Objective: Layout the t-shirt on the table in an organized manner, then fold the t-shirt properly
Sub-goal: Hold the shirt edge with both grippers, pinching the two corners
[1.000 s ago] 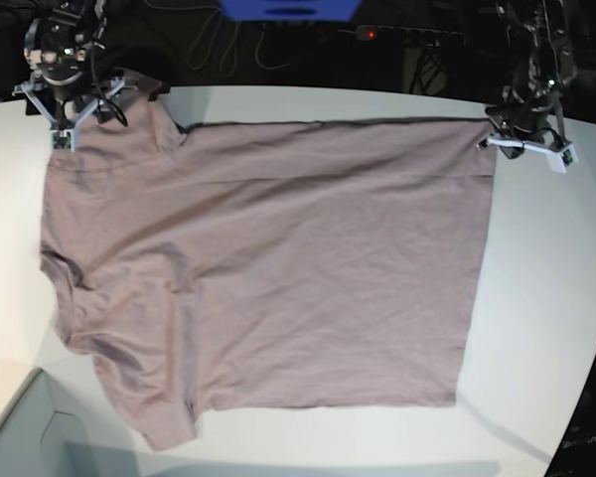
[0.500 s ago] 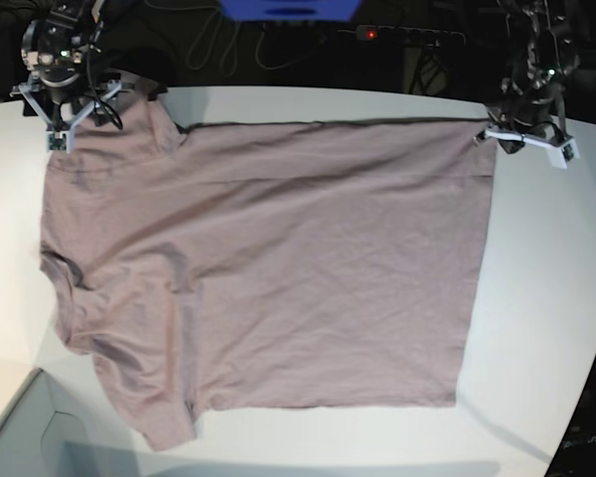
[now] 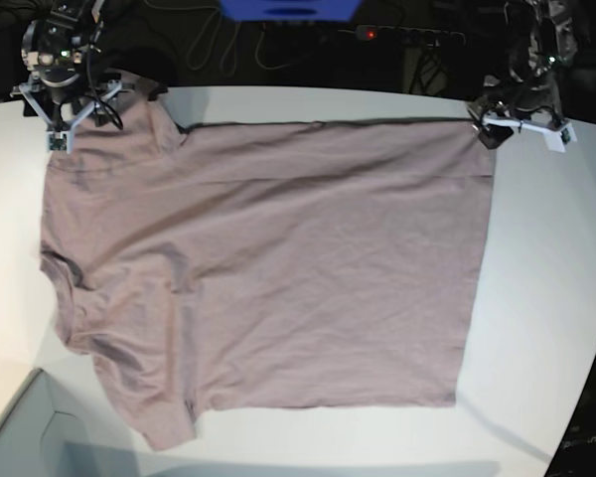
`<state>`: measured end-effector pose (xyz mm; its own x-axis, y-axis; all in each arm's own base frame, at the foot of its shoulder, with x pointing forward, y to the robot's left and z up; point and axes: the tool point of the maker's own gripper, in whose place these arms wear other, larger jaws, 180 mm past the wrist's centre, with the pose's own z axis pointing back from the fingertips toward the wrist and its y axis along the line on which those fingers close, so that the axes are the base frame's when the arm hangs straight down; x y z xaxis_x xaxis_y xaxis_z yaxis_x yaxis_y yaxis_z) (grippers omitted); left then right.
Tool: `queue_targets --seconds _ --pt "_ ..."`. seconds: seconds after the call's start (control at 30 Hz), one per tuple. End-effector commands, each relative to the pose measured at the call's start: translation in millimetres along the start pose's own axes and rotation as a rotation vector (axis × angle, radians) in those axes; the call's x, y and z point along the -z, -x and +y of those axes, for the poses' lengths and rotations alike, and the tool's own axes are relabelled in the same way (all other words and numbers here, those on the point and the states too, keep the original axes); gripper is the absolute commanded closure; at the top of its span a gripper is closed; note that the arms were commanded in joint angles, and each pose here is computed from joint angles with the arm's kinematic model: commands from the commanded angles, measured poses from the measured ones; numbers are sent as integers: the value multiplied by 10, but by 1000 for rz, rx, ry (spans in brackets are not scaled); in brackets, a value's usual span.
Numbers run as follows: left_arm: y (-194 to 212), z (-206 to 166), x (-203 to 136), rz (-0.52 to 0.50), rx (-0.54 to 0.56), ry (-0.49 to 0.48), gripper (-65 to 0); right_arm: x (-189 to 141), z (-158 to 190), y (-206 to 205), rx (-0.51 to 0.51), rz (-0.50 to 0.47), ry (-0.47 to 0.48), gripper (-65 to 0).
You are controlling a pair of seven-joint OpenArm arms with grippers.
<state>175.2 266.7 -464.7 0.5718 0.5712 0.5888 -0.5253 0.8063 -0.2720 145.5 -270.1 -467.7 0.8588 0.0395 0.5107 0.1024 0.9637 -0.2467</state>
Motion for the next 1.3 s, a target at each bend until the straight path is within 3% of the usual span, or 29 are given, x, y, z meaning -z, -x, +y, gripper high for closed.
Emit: queue_targets --seconds 0.0,0.17,0.53,0.73,1.17,1.27 --pt "-36 -4 0 -5 0 6 -416 -17 -12 8 -16 6 -1 -452" --pt "99 -137 21 32 37 38 -392 -19 -12 15 -16 8 -1 -452" --pt "183 -241 21 53 54 64 0 -27 -18 7 -17 5 1 -452" --pt "113 -219 20 42 64 63 0 -26 72 -12 -45 1 -48 -452" --pt "-84 -245 66 7 83 70 0 -17 91 19 -45 12 -55 -448" --pt "-84 -245 66 7 83 70 0 -37 116 84 -57 25 -69 -370"
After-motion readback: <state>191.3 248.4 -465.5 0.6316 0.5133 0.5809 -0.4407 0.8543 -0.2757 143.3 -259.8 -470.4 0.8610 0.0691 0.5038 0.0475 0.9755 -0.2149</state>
